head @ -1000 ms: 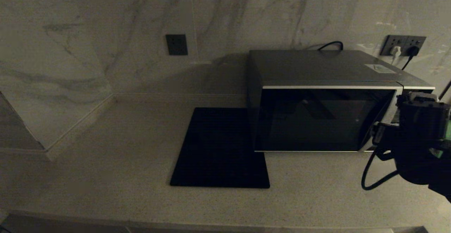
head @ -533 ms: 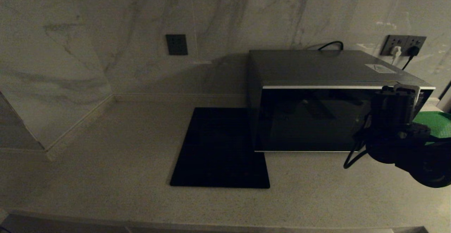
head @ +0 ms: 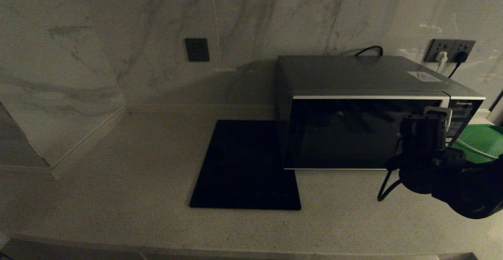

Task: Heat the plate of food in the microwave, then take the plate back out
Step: Open the microwave oven

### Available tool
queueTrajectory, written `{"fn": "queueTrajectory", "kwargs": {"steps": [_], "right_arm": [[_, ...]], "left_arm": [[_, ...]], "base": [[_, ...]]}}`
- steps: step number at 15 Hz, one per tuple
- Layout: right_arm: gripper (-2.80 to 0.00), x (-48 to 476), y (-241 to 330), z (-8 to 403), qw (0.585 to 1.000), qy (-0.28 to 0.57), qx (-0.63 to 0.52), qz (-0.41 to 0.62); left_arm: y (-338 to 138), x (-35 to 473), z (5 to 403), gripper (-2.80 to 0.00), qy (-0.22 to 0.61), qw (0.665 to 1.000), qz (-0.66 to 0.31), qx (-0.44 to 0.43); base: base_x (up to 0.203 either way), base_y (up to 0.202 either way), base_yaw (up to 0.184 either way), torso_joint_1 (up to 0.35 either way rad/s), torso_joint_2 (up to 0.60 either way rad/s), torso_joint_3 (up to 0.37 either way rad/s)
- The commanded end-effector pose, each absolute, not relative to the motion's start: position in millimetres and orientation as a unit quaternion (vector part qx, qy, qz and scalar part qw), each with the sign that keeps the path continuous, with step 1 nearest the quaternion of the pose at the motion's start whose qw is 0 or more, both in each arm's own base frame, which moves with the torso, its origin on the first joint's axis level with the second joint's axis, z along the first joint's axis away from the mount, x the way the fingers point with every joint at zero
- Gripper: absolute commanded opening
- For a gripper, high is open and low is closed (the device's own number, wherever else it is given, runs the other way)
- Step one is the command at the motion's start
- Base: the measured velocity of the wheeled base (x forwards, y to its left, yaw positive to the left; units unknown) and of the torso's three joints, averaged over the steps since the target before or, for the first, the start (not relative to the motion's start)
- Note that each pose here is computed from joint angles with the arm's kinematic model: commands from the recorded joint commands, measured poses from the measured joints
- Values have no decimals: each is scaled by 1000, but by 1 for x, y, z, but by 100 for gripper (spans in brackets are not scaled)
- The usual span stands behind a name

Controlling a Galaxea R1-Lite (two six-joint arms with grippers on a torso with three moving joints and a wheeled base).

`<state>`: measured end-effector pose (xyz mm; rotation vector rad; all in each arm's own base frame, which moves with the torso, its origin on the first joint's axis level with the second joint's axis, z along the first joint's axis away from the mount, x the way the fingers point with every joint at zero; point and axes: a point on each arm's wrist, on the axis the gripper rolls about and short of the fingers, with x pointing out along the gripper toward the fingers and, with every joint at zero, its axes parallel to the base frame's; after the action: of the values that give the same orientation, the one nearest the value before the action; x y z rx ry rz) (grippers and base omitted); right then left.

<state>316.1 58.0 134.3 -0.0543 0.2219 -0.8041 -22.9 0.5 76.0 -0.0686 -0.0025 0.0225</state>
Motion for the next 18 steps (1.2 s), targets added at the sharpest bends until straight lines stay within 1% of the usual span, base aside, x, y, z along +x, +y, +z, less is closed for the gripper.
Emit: {"fn": "queueTrajectory", "kwargs": {"steps": [1,14,15,18], "right_arm": [[-280,326,61,133,914,104,-24,-391],[-280,331,57,137,910,99,-24,-401],[0,332,56,136,910,99,-24,-402],[0,334,55,135,909,100,-24,-403]], "left_arm": [[1,-23,76,-280,-1,999,11,-35],[1,-23,76,-280,-1,999,11,-35],[1,-23,76,-280,-1,999,11,-35],[1,-23,76,-280,-1,999,11,-35]], "base": [[0,0,0,0,0,0],[0,0,0,0,0,0],[0,0,0,0,0,0],[0,0,0,0,0,0]]}}
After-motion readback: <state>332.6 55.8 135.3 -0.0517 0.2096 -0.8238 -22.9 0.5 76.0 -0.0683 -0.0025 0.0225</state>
